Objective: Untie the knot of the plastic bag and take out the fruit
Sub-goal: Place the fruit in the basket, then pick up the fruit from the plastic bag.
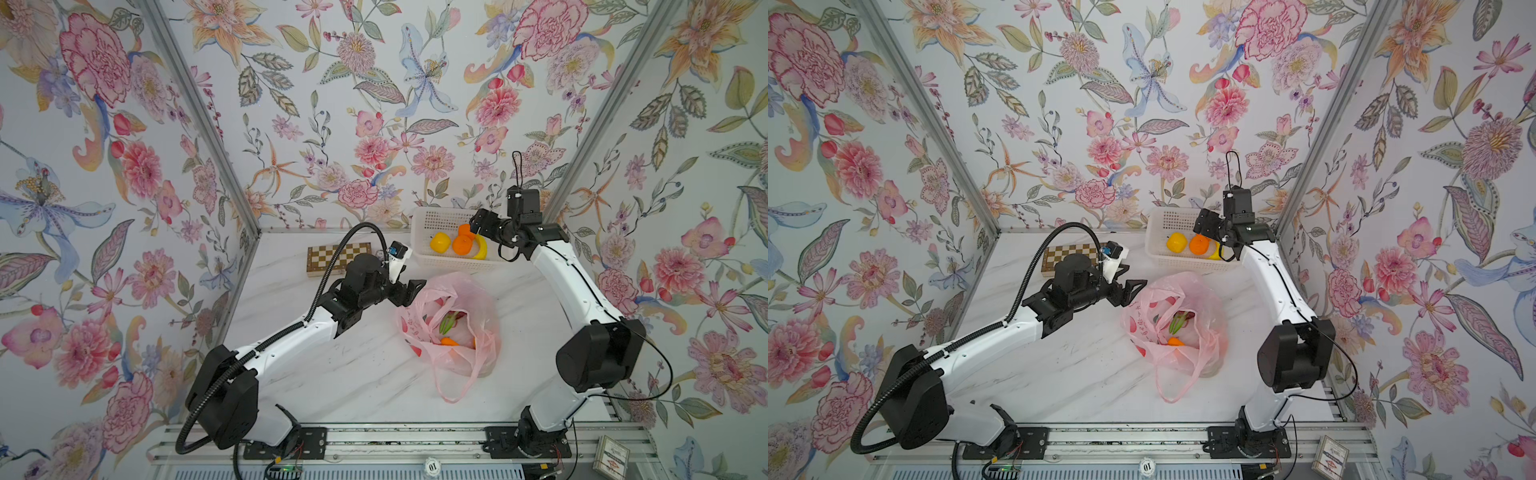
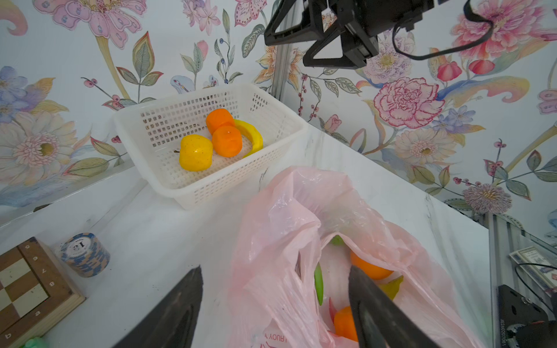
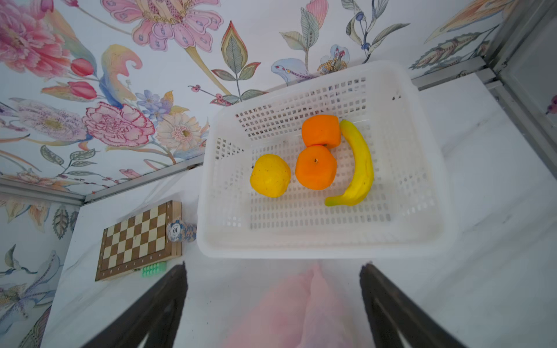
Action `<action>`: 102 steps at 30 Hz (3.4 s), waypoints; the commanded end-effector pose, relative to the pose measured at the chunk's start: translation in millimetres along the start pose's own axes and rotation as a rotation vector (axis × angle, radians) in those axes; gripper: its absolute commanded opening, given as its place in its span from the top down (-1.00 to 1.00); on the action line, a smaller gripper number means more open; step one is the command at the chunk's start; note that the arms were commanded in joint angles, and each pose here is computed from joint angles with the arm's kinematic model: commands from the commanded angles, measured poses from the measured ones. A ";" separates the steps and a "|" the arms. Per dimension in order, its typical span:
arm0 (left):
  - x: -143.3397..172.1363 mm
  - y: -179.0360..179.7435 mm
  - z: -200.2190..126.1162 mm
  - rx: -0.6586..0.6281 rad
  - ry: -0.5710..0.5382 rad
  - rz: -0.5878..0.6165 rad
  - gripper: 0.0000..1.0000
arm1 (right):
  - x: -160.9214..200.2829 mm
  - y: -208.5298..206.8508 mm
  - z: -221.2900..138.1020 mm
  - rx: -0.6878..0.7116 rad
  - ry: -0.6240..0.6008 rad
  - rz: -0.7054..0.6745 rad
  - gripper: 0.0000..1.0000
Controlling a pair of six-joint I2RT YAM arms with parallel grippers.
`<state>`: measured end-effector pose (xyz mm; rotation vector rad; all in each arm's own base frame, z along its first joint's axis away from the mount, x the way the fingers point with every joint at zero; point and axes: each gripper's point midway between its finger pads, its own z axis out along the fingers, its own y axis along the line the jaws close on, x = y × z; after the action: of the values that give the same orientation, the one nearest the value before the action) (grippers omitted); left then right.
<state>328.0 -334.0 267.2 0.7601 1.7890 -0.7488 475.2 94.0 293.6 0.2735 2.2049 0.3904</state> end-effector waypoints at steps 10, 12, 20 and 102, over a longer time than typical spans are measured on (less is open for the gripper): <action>24.5 -62.8 19.5 0.098 0.136 0.035 -0.29 | 124.3 -18.6 -106.7 -0.005 0.027 0.059 -0.80; 37.8 -69.9 27.0 0.106 0.183 0.046 -0.28 | 156.2 -28.0 -115.8 0.017 0.075 0.089 -0.78; 91.5 -88.7 53.7 0.136 0.384 0.041 -0.17 | 261.6 -61.4 -127.0 0.101 0.257 0.223 -0.74; 156.8 -146.3 90.8 0.483 0.384 0.064 -0.12 | 325.1 -92.5 -139.0 0.178 0.290 0.265 -0.79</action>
<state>221.4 -461.8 72.2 1.3780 2.0603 -0.9863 156.2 101.0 84.3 0.6697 2.5505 0.4267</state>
